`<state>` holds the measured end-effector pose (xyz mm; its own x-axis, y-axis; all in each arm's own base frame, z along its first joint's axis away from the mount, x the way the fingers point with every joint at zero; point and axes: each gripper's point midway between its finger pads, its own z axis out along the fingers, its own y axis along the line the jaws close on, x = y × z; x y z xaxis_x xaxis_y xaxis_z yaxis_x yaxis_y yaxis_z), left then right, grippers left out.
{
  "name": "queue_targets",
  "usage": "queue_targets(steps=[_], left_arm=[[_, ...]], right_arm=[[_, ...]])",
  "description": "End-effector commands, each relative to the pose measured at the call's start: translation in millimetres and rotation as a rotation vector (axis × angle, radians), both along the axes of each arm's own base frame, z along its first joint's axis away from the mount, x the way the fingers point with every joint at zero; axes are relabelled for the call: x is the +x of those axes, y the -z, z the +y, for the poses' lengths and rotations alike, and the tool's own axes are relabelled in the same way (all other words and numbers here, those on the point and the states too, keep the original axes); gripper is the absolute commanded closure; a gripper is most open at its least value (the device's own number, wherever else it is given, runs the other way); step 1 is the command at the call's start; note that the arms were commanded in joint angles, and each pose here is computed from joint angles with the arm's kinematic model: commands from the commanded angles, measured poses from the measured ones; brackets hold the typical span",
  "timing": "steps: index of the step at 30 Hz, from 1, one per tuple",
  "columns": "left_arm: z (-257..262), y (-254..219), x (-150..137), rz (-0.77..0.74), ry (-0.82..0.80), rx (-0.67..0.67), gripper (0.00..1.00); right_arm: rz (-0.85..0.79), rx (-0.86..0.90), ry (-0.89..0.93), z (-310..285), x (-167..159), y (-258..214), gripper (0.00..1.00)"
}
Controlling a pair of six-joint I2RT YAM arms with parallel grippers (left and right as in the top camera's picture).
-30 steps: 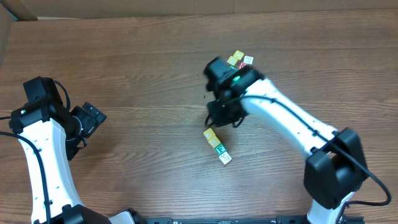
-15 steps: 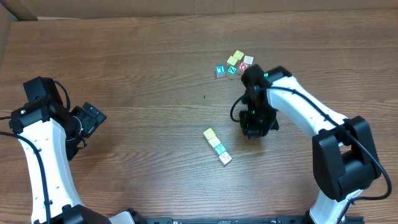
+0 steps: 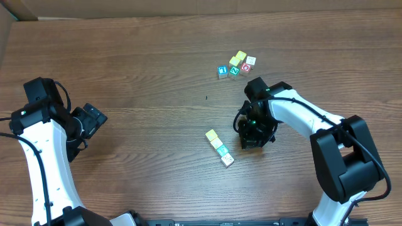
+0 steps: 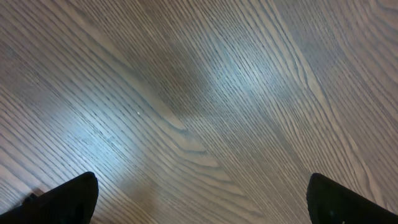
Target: Flip 4 blocks
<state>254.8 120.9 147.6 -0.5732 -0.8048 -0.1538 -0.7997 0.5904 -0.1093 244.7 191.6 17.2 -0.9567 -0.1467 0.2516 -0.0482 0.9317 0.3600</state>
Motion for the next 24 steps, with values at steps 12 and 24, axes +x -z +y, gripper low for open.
queue_targets(steps=[12,24], left_arm=[[1,3,-2,0.014,0.004,0.002,0.01],[1,3,-2,0.014,0.004,0.002,0.0]], right_arm=[[-0.039,0.052,0.103,23,14,-6,0.96],[-0.022,0.098,0.047,46,-1,-10,0.96]])
